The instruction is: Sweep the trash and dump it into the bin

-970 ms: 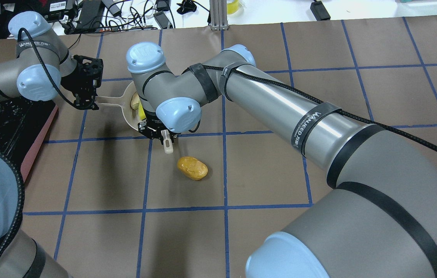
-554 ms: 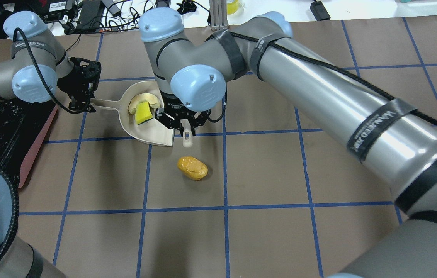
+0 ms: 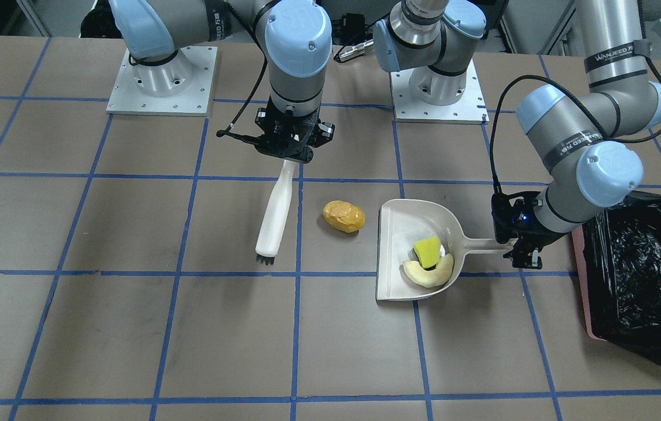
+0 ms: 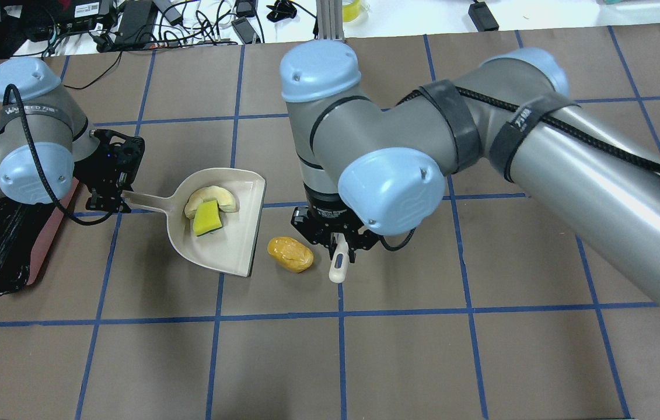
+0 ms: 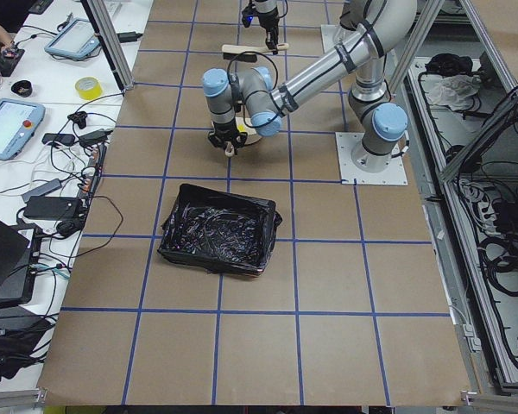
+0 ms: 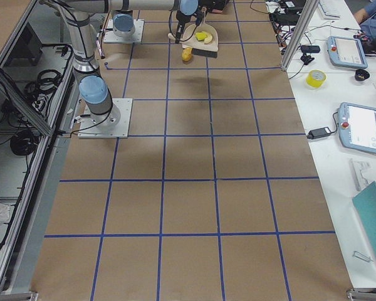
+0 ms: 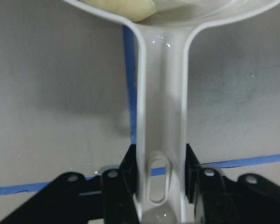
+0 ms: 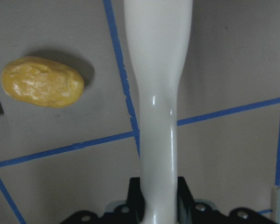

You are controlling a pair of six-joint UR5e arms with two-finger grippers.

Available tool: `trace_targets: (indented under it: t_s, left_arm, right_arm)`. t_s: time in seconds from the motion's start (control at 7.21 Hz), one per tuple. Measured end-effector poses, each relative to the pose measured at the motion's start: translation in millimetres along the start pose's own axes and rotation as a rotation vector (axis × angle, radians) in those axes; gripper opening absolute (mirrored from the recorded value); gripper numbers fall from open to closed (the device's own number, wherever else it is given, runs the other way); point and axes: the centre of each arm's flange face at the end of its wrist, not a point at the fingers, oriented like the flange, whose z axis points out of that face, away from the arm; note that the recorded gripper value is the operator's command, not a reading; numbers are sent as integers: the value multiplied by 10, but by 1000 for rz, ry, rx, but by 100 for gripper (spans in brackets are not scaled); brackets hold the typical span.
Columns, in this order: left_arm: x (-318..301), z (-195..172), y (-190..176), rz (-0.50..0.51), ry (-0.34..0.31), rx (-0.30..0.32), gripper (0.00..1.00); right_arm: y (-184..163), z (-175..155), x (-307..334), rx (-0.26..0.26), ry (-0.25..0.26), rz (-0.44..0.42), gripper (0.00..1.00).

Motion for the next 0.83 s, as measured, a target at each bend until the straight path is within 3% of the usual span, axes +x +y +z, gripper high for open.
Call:
trace_targets:
  t_s: [0.14, 0.42, 0.55, 0.83]
  left_arm:
    - [191, 35, 41, -27, 4, 2, 8]
    - [344, 74, 105, -57, 7, 7, 9]
    - [348, 88, 118, -60, 9, 8, 9]
    - [341, 96, 126, -63, 10, 9, 9]
  right_arm:
    - [132, 236, 50, -57, -5, 64, 0]
    - [368, 659, -153, -155, 9, 65, 0]
    - [431, 827, -344, -160, 13, 36, 0]
    - [410, 973, -746, -117, -34, -21, 0]
